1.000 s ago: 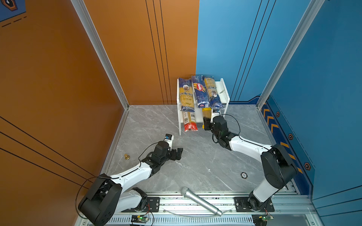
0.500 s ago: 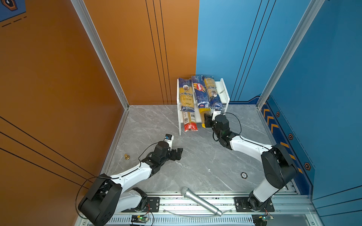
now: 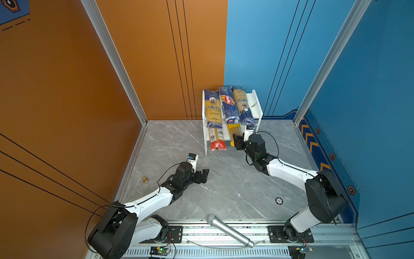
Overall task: Arrange pasta packages on shelves
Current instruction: Place the pasta bag on the shelf.
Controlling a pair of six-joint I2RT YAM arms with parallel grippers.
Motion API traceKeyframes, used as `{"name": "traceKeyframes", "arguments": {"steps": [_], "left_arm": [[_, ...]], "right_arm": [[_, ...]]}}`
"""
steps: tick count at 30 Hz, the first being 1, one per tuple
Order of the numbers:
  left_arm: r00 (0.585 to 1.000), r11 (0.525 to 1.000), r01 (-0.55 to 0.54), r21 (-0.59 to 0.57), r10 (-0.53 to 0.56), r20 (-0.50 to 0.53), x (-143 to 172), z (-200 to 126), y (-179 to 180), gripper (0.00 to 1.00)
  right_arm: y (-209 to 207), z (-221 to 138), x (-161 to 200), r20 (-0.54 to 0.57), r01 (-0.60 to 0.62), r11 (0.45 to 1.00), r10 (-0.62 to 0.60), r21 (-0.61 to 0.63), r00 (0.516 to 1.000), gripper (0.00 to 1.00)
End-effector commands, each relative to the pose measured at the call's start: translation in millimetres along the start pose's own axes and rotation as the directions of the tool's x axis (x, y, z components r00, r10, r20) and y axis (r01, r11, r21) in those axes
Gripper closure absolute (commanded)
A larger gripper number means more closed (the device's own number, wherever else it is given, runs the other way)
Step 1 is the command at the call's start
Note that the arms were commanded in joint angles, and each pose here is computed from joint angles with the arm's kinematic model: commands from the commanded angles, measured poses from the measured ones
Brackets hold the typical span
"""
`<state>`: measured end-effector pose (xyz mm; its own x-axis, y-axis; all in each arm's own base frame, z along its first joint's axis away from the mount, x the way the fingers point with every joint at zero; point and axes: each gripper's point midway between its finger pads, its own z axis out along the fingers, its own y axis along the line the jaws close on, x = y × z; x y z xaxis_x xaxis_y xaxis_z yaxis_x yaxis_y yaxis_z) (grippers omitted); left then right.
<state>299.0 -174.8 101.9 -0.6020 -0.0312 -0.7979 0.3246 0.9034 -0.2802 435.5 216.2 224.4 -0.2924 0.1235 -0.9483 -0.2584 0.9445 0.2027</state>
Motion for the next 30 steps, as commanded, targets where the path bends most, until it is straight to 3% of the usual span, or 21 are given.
{"name": "traceKeyframes", "arguments": {"steps": [1,11,21,30], "left_arm": [[1.000,1.000,-0.006,-0.018,0.007,0.010,0.3,-2.2,5.8,0.02],[1.000,1.000,-0.017,-0.014,0.017,0.012,-2.1,-4.6,4.1,0.02],[0.999,0.999,-0.030,-0.015,0.030,0.017,-6.5,-4.8,3.2,0.02],[0.996,0.996,-0.074,-0.044,0.076,0.042,-23.8,-14.0,3.5,0.02]], "right_arm": [[8.2,-21.1,-10.1,0.001,0.041,0.998,-0.041,-0.043,0.999,0.40],[1.1,-84.1,14.2,-0.138,0.139,0.984,-0.155,-0.114,0.978,0.39],[-7.2,-139.8,54.9,-0.288,0.131,0.960,-0.203,-0.249,0.936,0.37],[-44.4,-152.0,59.1,-0.331,0.093,0.984,-0.139,-0.149,0.933,0.34]]}}
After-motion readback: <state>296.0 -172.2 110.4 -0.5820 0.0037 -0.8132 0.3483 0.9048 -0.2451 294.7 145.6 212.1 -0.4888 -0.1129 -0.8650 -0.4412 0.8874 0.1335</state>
